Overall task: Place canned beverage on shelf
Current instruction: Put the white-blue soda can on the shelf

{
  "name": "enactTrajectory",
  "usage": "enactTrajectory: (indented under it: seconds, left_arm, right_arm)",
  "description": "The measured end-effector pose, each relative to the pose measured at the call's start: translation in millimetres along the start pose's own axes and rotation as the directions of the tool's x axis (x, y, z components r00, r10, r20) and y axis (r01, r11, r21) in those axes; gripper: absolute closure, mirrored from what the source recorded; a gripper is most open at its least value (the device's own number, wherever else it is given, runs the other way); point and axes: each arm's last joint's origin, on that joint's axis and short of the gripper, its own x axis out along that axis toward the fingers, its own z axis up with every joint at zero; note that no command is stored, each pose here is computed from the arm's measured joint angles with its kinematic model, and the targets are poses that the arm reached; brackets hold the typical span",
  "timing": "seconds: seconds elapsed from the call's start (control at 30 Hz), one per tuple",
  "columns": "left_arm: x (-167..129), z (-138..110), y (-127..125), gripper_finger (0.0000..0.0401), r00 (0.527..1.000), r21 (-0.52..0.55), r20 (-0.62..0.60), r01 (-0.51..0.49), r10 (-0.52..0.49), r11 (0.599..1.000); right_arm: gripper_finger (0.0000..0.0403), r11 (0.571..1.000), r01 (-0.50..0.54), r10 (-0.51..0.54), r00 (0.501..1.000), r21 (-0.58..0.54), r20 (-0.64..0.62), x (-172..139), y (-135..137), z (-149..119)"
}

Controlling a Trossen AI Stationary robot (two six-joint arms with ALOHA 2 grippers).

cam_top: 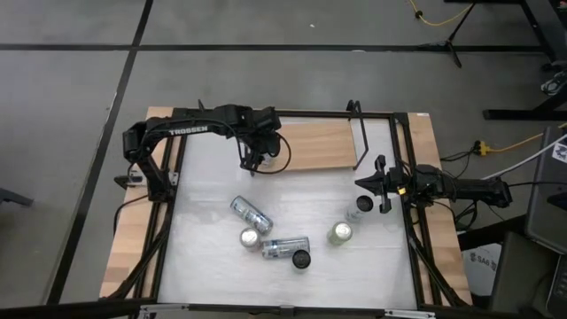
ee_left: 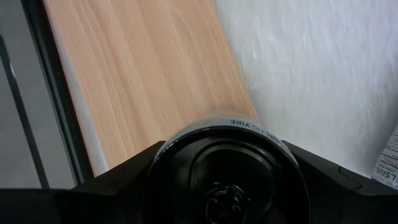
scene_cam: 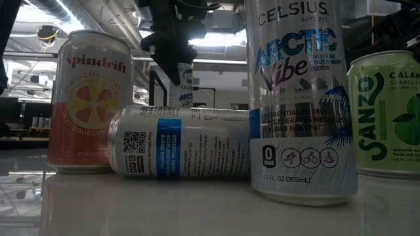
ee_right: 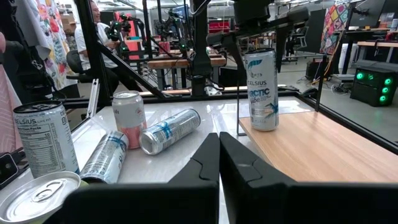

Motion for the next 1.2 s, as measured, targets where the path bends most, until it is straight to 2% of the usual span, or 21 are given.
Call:
enactTrajectory:
  seconds: [0.47,0.9,1.2]
  left_arm:
    - [0.0,0.0,0.2,0.0112,1.0,0.0,0.0,-0.001,0.001,1.0]
    - [0.0,0.0,0.3,0.0047,1.0,-0.002,0.0,-0.003,0.003,1.0]
    - [0.0,0.0,0.3,0.0049,1.0,-0.121,0.0,-0.004,0.004,0.993]
  right_arm:
    - [0.0403,1.0,0.0,0.0,1.0,0.0,0.0,0.0,0.0,0.0]
    - [0.0403,1.0,0.0,0.0,1.0,0.0,0.0,0.0,0.0,0.0]
    - [0.0403,1.0,0.0,0.0,1.0,0.0,0.0,0.0,0.0,0.0]
